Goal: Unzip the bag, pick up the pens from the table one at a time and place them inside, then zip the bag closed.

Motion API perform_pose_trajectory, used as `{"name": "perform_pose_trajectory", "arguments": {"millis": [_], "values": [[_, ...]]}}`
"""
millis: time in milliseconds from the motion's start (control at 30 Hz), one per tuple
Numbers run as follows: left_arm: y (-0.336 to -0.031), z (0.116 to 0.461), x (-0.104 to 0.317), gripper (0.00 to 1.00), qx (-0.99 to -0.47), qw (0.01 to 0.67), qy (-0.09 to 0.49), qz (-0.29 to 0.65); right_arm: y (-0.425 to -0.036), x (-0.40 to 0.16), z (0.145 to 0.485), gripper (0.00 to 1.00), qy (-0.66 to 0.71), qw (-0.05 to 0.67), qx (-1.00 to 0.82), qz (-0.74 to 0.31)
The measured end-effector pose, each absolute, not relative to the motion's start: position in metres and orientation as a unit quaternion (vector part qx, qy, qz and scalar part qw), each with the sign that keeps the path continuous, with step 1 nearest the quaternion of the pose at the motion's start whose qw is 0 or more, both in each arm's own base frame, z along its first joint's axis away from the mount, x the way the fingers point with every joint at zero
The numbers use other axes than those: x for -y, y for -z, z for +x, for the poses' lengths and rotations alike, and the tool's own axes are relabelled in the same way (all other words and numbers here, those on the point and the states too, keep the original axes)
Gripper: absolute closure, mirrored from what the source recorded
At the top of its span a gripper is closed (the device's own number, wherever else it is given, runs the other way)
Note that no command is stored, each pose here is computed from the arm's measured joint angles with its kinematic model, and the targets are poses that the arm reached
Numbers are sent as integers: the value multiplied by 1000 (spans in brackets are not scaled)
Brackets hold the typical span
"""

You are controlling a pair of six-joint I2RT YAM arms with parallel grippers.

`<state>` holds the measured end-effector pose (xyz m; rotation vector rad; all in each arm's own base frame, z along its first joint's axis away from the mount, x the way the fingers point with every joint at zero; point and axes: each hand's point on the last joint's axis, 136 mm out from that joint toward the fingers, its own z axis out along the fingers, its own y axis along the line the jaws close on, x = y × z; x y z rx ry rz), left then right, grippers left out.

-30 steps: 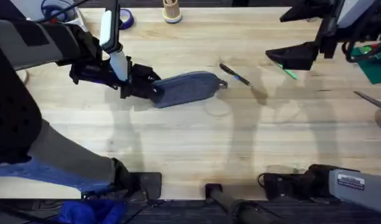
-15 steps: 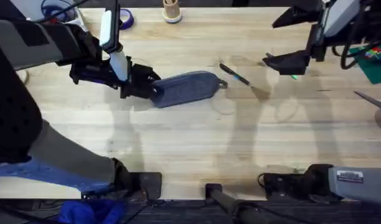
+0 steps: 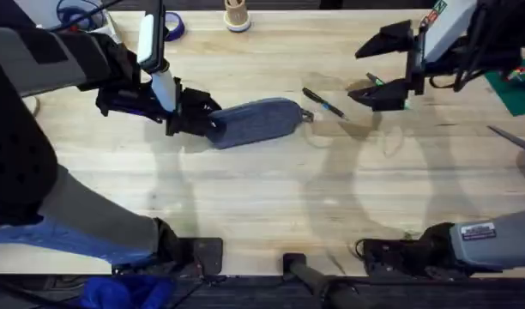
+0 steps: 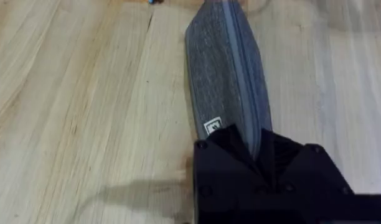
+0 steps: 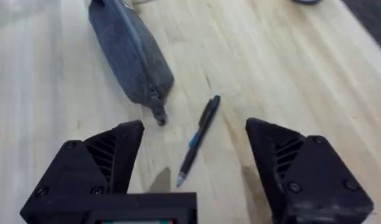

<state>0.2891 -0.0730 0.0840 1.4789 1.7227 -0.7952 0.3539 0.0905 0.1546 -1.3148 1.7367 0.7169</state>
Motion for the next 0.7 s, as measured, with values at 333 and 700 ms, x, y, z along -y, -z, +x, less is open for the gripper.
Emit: {"name": "perform_pose_trajectory", "arguments": {"millis": [333,700], "values": [[-84,292,73,959,-666,364,304,576,-130,-105,337,6,-345,376,-683,-523],[-84,291,73,959,-666,364,304,576,-111,-114,335,6,-307,347,-670,-580]]}}
